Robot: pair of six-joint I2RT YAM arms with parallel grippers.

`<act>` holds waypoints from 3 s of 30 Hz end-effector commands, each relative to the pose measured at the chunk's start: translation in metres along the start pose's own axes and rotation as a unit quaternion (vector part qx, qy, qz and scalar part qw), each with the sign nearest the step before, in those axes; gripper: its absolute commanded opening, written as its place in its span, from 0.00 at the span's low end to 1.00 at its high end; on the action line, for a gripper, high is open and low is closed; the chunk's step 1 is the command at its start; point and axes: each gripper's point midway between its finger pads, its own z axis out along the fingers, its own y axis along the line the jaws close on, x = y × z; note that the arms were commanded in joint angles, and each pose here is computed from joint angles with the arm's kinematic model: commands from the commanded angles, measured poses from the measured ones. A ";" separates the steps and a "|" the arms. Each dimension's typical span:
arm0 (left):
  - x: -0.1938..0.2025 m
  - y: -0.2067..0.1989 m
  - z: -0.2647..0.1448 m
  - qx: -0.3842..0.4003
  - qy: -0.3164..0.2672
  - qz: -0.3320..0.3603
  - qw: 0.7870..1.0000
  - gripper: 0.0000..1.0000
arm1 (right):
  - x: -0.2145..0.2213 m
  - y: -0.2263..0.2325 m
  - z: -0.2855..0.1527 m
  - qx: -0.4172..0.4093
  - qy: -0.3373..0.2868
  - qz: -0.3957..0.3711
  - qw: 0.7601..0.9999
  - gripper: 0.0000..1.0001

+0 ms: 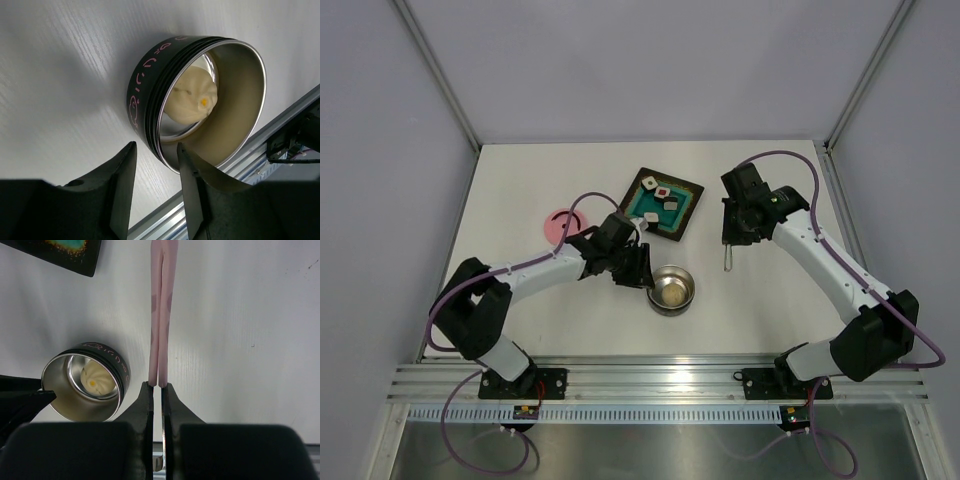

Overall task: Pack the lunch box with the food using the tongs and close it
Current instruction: Move the packing box to the center of the board, then pick up the fake food from the plate.

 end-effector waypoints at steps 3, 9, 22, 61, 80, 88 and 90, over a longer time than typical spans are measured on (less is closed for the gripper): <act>-0.017 -0.019 0.004 0.026 -0.016 0.011 0.999 0.31 | -0.010 0.006 -0.003 -0.018 -0.021 -0.001 1.000 0.00; -0.023 -0.011 0.003 -0.009 -0.024 0.017 1.000 0.13 | -0.011 0.006 -0.002 -0.017 -0.020 -0.004 1.000 0.00; -0.069 -0.004 -0.013 -0.091 -0.082 0.030 0.992 0.00 | -0.006 0.009 0.004 -0.023 -0.005 -0.010 1.000 0.00; -0.130 0.009 -0.072 -0.199 -0.143 0.056 0.968 0.53 | -0.029 0.064 0.031 -0.117 0.032 -0.054 0.991 0.15; -0.139 0.061 -0.149 -0.168 -0.204 -0.034 0.964 0.60 | -0.037 0.098 0.061 -0.150 0.099 -0.071 0.981 0.42; -0.134 0.064 -0.147 -0.167 -0.203 -0.036 0.964 0.60 | -0.045 0.101 0.086 -0.128 0.116 -0.070 0.982 0.48; -0.133 0.064 -0.147 -0.169 -0.203 -0.035 0.964 0.60 | -0.051 0.104 0.090 -0.126 0.112 -0.070 0.983 0.48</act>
